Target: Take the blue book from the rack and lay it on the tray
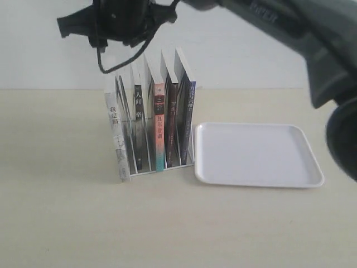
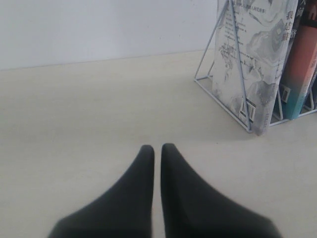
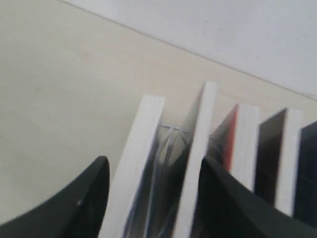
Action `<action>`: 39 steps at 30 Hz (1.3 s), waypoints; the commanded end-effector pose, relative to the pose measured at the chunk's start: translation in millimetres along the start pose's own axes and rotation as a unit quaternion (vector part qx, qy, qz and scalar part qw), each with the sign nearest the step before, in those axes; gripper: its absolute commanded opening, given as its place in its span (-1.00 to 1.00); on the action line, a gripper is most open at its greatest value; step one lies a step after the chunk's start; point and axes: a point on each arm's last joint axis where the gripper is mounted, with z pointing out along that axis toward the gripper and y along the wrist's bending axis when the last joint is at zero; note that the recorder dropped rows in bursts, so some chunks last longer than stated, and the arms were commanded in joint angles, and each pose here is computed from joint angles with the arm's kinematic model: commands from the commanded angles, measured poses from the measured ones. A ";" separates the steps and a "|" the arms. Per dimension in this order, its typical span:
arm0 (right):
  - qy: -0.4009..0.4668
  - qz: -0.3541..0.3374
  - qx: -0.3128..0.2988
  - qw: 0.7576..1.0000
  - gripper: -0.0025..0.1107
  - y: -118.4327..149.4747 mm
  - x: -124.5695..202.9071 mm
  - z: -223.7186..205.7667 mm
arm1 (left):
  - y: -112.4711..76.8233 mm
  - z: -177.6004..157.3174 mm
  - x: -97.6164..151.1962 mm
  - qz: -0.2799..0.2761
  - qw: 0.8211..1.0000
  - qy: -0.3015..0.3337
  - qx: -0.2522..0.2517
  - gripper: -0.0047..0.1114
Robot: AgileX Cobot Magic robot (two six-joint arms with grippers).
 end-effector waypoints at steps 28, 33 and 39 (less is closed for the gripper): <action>0.061 -0.041 0.189 0.979 -0.96 -111.7 47.4 -146.0 | 0.2 -0.6 -2.6 -0.002 1.000 -0.011 -0.001 -0.84; -0.015 -0.002 0.123 0.992 -0.96 -145.6 86.5 -125.8 | 0.2 -0.6 -2.6 -0.002 1.000 -0.011 -0.001 -0.84; -0.007 0.084 -0.075 0.994 -0.96 -174.6 76.2 -72.5 | 0.2 -0.6 -2.6 -0.002 1.000 -0.011 -0.001 -0.84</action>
